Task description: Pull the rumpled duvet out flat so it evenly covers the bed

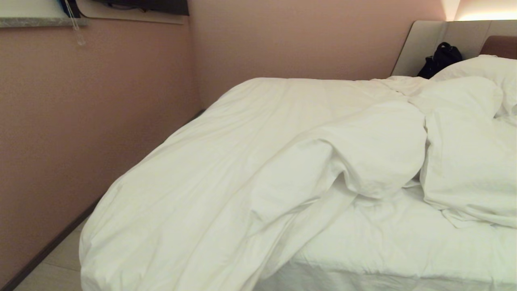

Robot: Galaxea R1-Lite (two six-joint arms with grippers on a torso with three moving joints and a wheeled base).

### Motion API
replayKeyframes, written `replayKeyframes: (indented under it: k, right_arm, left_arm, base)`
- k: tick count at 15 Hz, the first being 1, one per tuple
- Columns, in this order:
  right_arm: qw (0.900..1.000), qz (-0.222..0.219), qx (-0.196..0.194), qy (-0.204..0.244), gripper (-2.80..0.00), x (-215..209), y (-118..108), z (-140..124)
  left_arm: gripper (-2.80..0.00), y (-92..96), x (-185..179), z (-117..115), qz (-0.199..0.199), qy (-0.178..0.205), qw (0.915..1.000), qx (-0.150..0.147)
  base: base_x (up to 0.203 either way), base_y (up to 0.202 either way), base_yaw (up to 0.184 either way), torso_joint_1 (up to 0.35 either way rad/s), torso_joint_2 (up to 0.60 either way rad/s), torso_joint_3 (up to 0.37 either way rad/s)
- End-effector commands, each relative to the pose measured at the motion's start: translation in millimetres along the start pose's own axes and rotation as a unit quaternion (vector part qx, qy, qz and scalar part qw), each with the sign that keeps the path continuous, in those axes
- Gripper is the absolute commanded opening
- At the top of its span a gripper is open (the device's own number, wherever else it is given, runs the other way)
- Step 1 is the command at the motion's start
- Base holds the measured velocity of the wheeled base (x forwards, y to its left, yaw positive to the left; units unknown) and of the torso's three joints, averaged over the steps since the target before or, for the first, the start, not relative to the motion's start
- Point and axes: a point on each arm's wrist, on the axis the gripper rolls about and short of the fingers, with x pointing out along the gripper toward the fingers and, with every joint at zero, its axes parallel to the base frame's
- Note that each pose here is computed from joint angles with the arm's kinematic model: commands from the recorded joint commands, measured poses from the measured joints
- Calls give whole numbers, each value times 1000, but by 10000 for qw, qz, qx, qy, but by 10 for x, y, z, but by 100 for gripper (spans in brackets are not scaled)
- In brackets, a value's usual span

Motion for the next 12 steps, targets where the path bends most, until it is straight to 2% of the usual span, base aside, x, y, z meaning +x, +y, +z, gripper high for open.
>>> replayKeyframes:
  k: [1, 12]
  right_arm:
    - [10000, 0, -2, 4, -280, 1, 0, 1]
    - [10000, 0, -2, 4, -280, 1, 0, 1]
  left_arm:
    - [-280, 0, 1, 0, 0, 9, 10000, 4]
    - [-280, 0, 0, -1, 8, 2, 10000, 12]
  base:
    - [0, 0, 0, 0, 0, 0]
    - [0, 0, 0, 0, 0, 0]
